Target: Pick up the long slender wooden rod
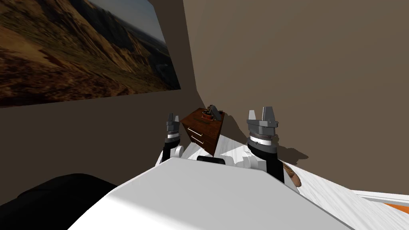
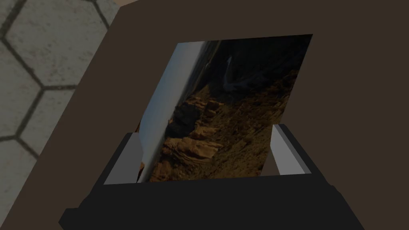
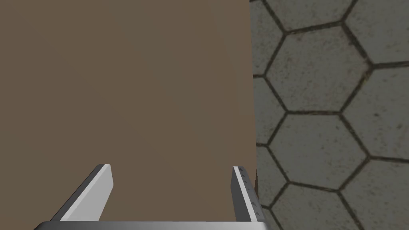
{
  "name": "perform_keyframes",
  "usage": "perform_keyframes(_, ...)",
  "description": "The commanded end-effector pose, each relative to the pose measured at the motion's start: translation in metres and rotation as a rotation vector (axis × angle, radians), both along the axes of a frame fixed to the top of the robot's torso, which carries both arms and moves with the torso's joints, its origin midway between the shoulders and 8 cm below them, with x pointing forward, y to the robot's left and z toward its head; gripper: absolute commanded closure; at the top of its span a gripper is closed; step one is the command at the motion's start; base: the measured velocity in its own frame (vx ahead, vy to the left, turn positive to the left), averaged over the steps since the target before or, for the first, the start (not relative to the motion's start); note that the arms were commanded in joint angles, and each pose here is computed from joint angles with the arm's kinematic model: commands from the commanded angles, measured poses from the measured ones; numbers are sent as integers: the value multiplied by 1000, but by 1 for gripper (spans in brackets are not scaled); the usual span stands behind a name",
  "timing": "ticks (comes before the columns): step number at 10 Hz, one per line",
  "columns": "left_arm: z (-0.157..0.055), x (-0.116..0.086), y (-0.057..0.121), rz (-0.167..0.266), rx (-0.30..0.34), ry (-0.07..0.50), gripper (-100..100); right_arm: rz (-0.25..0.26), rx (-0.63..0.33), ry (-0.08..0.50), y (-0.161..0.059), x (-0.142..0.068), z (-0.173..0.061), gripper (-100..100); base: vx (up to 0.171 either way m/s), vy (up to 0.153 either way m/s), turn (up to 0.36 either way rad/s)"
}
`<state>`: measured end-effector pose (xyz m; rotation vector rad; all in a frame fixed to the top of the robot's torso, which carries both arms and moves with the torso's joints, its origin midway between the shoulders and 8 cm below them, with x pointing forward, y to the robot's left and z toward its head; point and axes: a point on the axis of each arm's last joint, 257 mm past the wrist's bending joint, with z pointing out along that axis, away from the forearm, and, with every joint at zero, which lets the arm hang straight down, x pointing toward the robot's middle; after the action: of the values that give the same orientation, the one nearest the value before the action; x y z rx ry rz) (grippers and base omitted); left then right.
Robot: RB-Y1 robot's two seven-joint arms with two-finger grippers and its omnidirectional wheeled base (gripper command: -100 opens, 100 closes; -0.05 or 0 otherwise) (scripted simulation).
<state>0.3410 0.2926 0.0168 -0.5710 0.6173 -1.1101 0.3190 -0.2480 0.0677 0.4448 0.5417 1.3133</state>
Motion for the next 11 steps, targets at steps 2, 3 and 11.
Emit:
perform_keyframes(2, -4, 14, -8, -42, 32, 25, -100, 0, 0, 0, 0, 0, 0, 0, -40, 11, -100)
perform_keyframes(3, -6, 24, -11, -63, 40, 38, -100, 0, 0, 0, 0, 0, 0, 0, -68, 23, -162)
perform_keyframes(11, -24, 97, -33, -171, 27, 149, -100, 0, 0, 0, 0, 0, 0, 0, -66, 34, -171)
